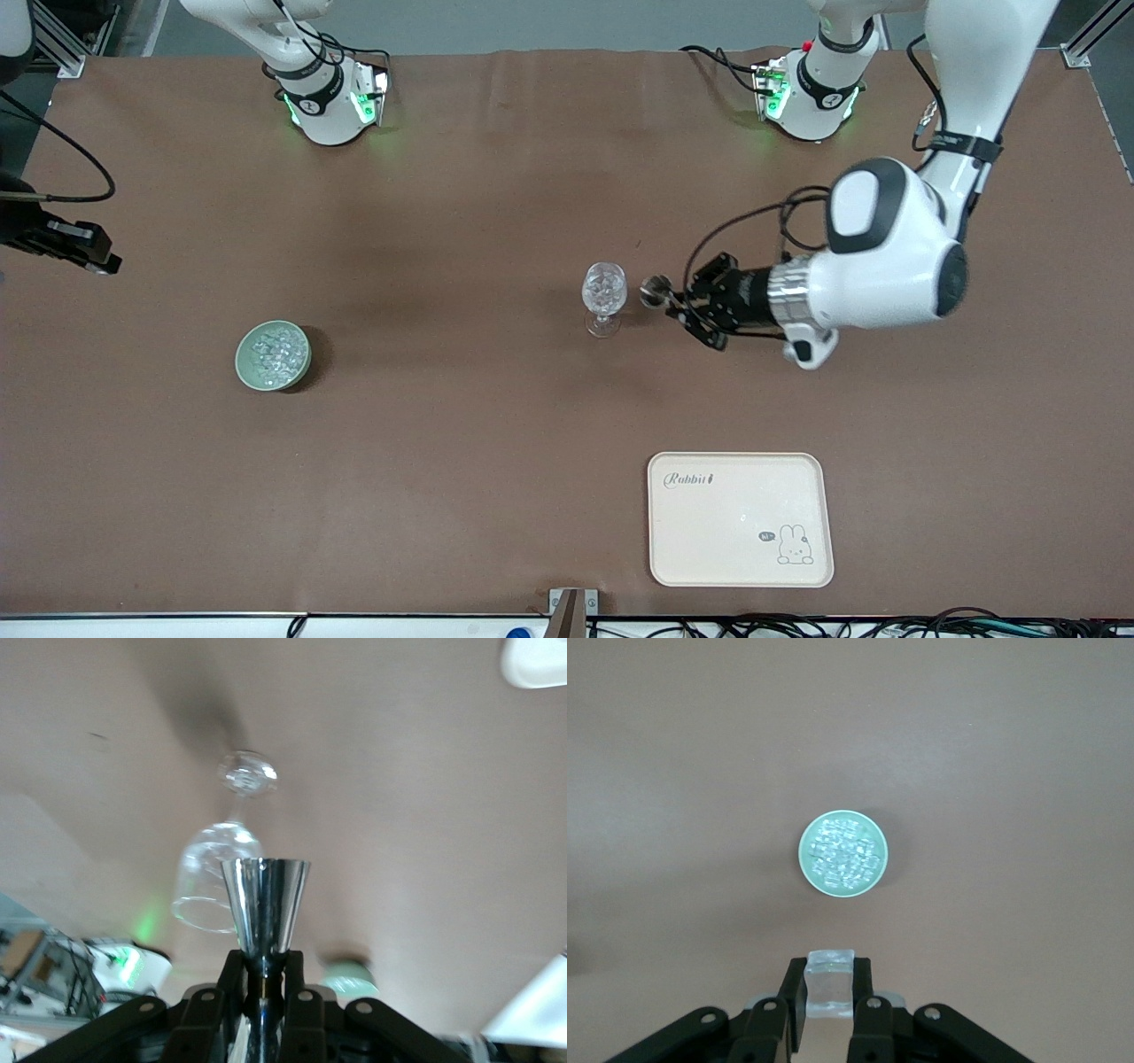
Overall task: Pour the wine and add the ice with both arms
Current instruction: 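Tilt the jigger over the wine glass rim with the left gripper, then carry the ice cube over the glass while the left gripper moves the jigger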
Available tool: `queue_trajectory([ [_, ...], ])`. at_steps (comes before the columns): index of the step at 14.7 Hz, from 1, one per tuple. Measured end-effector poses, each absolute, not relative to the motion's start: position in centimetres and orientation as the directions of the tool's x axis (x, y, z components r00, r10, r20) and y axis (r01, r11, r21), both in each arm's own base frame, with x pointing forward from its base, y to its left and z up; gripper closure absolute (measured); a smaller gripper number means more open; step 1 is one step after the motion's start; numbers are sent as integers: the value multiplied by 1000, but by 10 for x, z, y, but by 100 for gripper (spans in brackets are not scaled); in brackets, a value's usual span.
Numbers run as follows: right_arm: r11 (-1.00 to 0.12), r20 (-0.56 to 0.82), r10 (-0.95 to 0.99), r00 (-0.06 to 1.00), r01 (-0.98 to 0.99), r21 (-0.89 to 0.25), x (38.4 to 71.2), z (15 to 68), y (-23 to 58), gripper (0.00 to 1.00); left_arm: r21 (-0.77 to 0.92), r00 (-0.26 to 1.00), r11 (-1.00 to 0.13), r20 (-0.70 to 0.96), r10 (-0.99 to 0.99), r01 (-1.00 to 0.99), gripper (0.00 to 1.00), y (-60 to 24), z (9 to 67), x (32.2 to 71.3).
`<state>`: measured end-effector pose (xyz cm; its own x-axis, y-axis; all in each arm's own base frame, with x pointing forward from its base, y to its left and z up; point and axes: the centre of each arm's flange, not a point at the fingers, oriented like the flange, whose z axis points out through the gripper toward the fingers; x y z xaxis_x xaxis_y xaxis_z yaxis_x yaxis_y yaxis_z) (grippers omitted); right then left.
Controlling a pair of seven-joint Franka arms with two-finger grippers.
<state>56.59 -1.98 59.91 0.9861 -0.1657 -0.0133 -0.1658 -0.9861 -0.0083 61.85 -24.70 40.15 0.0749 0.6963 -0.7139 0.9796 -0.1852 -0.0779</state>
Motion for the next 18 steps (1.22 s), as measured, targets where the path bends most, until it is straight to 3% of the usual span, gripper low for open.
queue_trajectory([
  [7,-978,37,-207,978,-206,-27,587,547,166,76,62,90,-80,-896,434,995,78,-159,340,704],
  [11,-972,60,-234,970,-232,-44,591,506,273,76,110,95,30,-941,325,993,78,-108,297,726],
  [15,-964,70,-263,962,-258,-69,589,466,400,76,144,93,129,-936,339,981,78,-65,247,741],
  [18,-949,65,-288,955,-276,-152,582,433,477,76,138,62,192,-932,358,972,78,-44,210,751],
])
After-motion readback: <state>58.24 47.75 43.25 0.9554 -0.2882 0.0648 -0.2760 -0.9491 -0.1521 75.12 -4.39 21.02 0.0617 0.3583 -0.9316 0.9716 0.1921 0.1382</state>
